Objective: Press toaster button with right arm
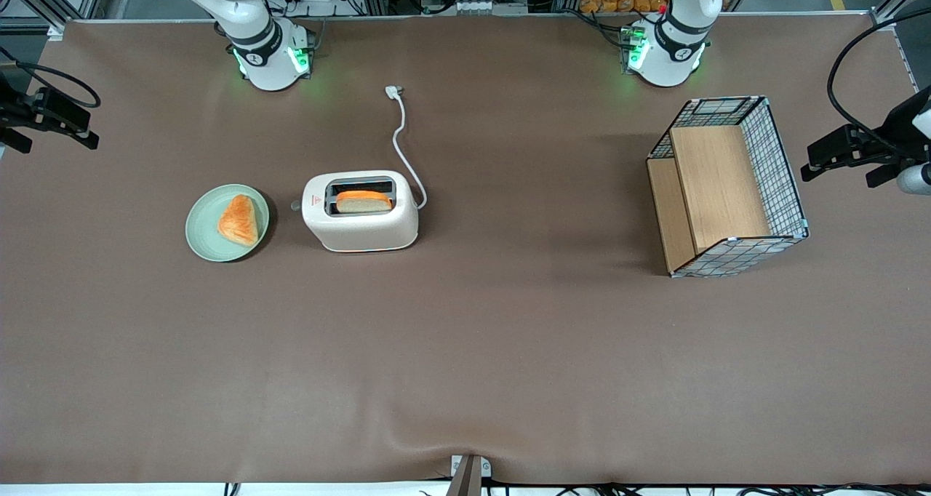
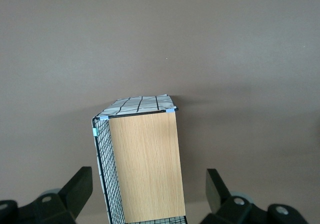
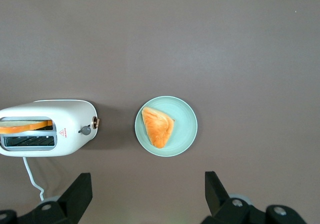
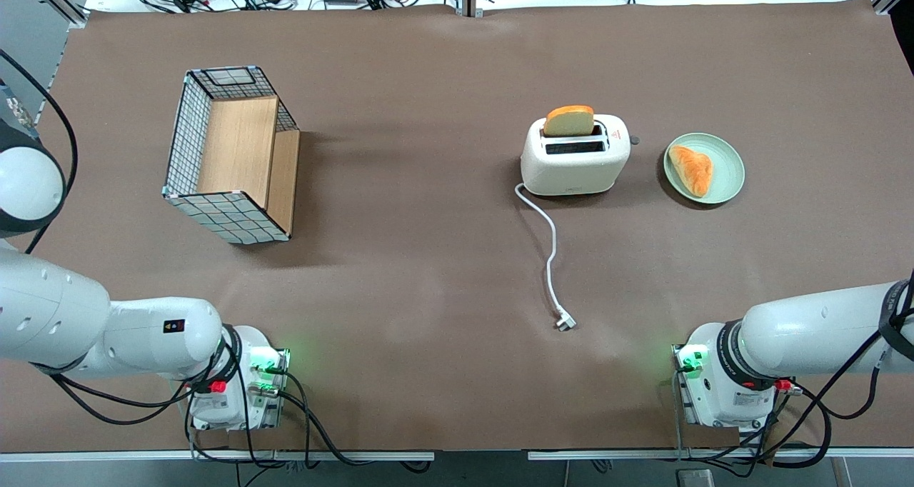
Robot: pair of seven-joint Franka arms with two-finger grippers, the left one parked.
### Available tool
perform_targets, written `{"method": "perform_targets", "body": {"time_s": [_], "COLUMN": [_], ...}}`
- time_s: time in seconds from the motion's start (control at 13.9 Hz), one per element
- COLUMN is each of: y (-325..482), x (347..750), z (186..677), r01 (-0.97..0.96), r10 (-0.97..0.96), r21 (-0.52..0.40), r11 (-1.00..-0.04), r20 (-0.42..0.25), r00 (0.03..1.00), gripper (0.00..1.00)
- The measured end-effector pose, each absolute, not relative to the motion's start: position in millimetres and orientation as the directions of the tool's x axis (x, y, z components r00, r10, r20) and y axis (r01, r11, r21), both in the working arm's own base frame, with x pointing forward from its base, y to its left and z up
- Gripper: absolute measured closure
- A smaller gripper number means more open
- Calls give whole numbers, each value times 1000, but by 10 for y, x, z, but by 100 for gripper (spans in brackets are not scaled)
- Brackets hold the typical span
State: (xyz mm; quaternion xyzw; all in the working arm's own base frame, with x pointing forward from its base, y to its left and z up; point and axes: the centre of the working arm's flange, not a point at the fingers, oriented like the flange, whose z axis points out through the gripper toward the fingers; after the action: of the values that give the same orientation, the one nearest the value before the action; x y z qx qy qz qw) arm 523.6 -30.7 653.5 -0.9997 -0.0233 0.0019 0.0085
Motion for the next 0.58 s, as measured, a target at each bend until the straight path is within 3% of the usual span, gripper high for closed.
{"method": "perform_targets", "body": {"time_s": [0.58], "y": [-422], "x": [5237], "z": [6540], "r01": [21], "r10": [20], "r21": [-46], "r11": [-999], "r20": [4], "r00": [1000], "gripper": [0]}}
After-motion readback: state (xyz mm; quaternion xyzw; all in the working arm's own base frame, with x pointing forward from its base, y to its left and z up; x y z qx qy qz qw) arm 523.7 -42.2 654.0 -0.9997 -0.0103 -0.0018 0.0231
